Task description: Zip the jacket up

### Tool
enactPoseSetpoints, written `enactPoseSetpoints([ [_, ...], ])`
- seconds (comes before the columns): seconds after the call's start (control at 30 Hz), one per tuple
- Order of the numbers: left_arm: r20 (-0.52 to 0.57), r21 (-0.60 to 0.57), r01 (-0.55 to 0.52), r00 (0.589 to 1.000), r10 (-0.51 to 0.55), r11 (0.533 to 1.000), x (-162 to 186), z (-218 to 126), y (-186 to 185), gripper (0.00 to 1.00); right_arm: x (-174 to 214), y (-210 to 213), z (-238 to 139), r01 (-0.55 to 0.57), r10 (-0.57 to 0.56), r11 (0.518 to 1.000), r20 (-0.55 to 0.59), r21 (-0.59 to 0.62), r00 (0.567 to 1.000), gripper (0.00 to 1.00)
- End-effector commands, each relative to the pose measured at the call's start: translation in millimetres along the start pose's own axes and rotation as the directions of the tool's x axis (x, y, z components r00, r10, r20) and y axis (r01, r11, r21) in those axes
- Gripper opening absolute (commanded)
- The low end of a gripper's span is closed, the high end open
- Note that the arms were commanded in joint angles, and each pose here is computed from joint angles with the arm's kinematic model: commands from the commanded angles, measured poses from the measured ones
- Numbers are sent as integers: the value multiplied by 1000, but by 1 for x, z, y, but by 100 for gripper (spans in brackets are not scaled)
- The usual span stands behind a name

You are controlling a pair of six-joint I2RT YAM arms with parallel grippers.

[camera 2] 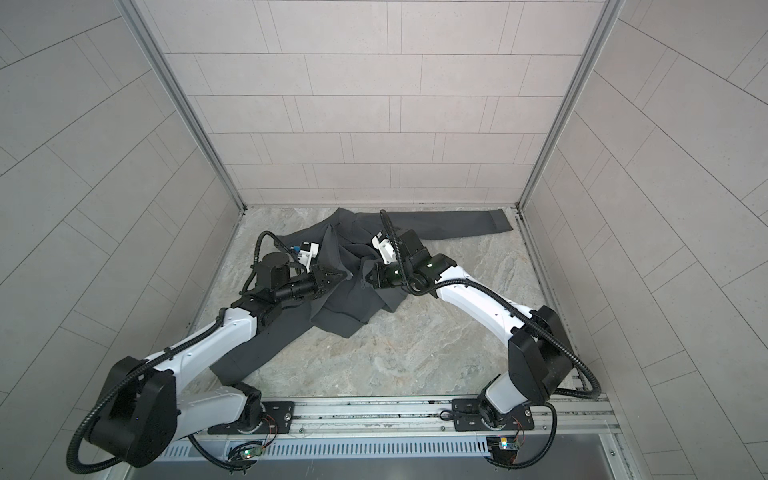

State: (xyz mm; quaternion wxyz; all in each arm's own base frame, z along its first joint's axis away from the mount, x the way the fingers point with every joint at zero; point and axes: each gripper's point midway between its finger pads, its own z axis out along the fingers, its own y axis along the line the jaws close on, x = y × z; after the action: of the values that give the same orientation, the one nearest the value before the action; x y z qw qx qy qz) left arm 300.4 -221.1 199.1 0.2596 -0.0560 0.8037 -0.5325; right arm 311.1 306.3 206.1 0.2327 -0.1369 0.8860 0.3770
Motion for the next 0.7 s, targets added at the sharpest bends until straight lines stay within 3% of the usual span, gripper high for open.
enactPoseSetpoints([
  [0.0,-15,72,-100,995,101,992,2,-12,-28,0,-11,19,-4,79,-78,995,22,-57,997,0],
  [0.2,-49,74,-161,985,165,984,11,-19,-33,0,-8,28,-6,126,-126,986,6,-110,992,0],
  [0.67,-50,43,-189,980,191,981,13,-19,-25,0,-2,46,-11,145,-150,968,-9,-207,989,0],
])
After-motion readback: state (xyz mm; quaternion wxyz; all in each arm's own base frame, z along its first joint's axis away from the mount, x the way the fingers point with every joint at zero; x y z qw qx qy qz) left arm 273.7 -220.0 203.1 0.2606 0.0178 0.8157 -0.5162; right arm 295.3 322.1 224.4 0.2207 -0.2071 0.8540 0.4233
